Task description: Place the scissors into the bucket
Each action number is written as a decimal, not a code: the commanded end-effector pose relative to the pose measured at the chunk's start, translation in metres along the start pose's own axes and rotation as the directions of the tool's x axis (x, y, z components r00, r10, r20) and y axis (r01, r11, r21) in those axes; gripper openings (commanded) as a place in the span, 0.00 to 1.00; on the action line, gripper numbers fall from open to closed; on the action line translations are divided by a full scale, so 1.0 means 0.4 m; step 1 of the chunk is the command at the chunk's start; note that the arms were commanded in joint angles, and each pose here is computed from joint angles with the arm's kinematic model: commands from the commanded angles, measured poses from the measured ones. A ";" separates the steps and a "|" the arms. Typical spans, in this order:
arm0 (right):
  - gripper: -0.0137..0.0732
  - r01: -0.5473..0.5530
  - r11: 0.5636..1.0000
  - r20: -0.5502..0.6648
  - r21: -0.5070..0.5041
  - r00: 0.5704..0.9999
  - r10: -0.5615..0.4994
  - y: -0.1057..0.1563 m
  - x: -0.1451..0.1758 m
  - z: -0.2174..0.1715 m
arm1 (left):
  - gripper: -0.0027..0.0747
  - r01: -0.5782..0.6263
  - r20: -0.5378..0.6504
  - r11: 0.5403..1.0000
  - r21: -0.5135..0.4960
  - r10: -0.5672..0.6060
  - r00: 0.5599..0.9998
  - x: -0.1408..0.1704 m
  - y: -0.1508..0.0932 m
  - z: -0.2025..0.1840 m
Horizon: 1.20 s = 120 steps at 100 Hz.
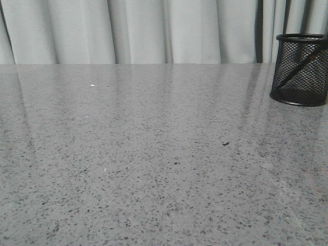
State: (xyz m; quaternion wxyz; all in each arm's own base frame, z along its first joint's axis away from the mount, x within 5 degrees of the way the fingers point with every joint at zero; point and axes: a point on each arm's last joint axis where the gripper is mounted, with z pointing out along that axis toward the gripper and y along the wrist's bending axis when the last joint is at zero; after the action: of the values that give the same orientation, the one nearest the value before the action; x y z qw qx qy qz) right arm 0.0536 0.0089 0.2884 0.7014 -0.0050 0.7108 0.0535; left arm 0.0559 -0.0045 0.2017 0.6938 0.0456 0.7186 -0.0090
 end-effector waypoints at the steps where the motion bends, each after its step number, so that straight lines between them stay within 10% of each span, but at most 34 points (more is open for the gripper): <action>1: 0.08 0.003 1.000 0.088 0.030 0.996 -0.005 -0.005 -0.037 -0.002 | 0.01 0.010 0.091 1.000 -0.010 -0.009 0.996 -0.008 0.002 -0.004; 46: 0.08 0.038 0.998 0.091 0.050 0.995 -0.043 -0.009 -0.031 0.001 | 0.01 0.010 0.091 1.000 -0.010 -0.009 0.996 -0.008 0.002 -0.004; 120: 0.08 0.082 0.988 -0.023 0.129 0.997 -0.079 -0.046 0.238 0.006 | 0.01 0.010 0.091 1.000 -0.010 -0.009 0.996 -0.008 0.002 -0.004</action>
State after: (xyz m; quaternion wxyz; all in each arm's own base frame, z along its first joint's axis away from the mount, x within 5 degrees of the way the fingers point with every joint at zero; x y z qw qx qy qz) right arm 0.0559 -0.0023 0.1938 0.6733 0.0135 0.7392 -0.0136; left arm 0.0559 -0.0045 0.2019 0.6946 0.0455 0.7179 -0.0089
